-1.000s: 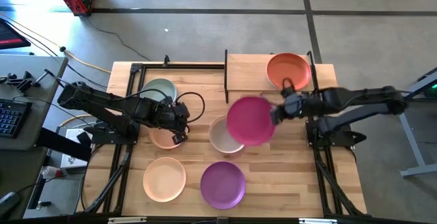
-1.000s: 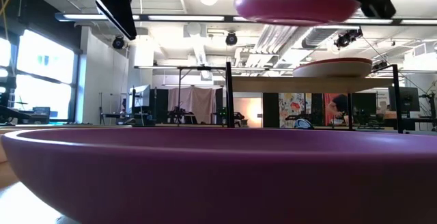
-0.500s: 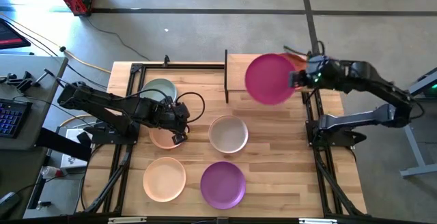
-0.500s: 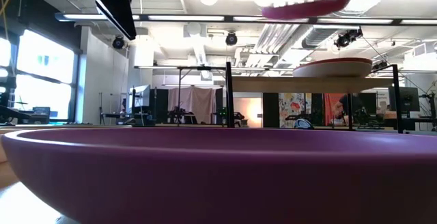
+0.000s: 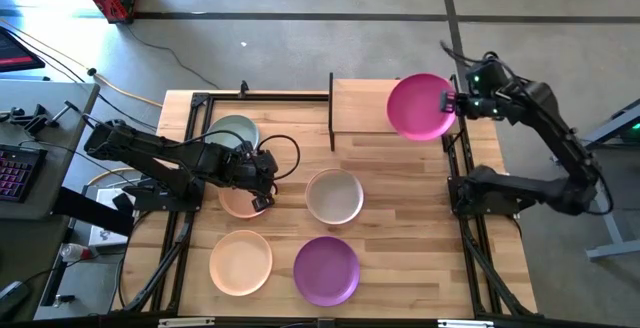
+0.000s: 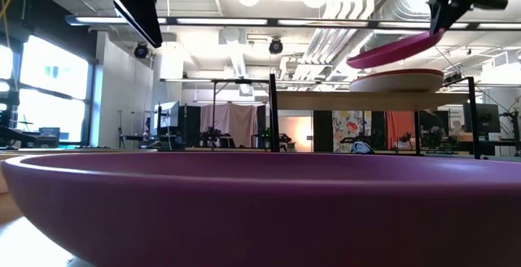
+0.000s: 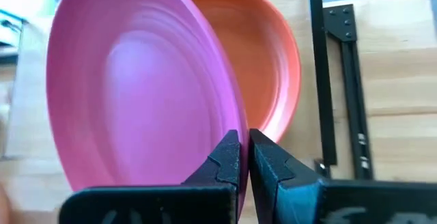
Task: Place and stack plates onto a shelf
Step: Stack the pink plate on top of the orange plate on the shelf
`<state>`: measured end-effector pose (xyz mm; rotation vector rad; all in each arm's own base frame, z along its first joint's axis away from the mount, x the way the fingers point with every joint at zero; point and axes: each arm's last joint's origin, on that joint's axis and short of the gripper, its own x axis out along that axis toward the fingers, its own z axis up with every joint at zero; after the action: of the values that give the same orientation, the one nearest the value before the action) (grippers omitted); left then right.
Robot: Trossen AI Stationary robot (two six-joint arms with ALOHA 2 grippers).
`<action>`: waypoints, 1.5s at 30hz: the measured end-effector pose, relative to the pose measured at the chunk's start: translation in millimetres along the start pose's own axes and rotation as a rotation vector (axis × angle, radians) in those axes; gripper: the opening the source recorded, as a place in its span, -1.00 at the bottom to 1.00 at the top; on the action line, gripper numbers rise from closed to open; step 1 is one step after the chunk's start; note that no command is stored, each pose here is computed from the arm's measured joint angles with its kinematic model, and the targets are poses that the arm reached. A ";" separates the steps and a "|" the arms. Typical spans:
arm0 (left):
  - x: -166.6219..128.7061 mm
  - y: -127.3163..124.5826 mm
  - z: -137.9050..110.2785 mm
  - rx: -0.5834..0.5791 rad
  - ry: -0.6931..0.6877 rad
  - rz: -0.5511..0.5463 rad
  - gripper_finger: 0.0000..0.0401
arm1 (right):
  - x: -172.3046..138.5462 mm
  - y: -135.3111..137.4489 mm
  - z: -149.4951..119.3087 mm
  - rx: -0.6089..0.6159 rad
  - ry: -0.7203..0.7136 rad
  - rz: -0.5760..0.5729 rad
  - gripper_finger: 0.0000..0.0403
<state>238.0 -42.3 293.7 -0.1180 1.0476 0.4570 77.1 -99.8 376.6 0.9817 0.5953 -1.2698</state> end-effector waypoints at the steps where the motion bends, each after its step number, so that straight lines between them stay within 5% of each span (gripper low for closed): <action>1: 0.0 0.0 0.0 -0.001 0.000 0.000 -0.48 | 3.3 -2.2 2.5 0.017 -0.002 0.014 -1.00; 14: 0.0 0.1 0.1 -0.002 -0.001 0.000 -0.48 | 30.0 -29.9 23.2 0.185 0.009 0.001 -1.00; 39: 0.1 0.3 0.2 -0.003 -0.003 0.005 -0.48 | 38.7 -29.7 28.6 0.162 0.035 -0.021 -1.00; 45: 0.0 0.2 0.3 -0.003 -0.004 0.004 -0.48 | 38.6 -29.0 28.3 0.144 0.046 0.002 -0.81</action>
<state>238.2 -42.0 293.9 -0.1175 1.0436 0.4625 54.2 -143.7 350.5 1.1330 0.5446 -1.3052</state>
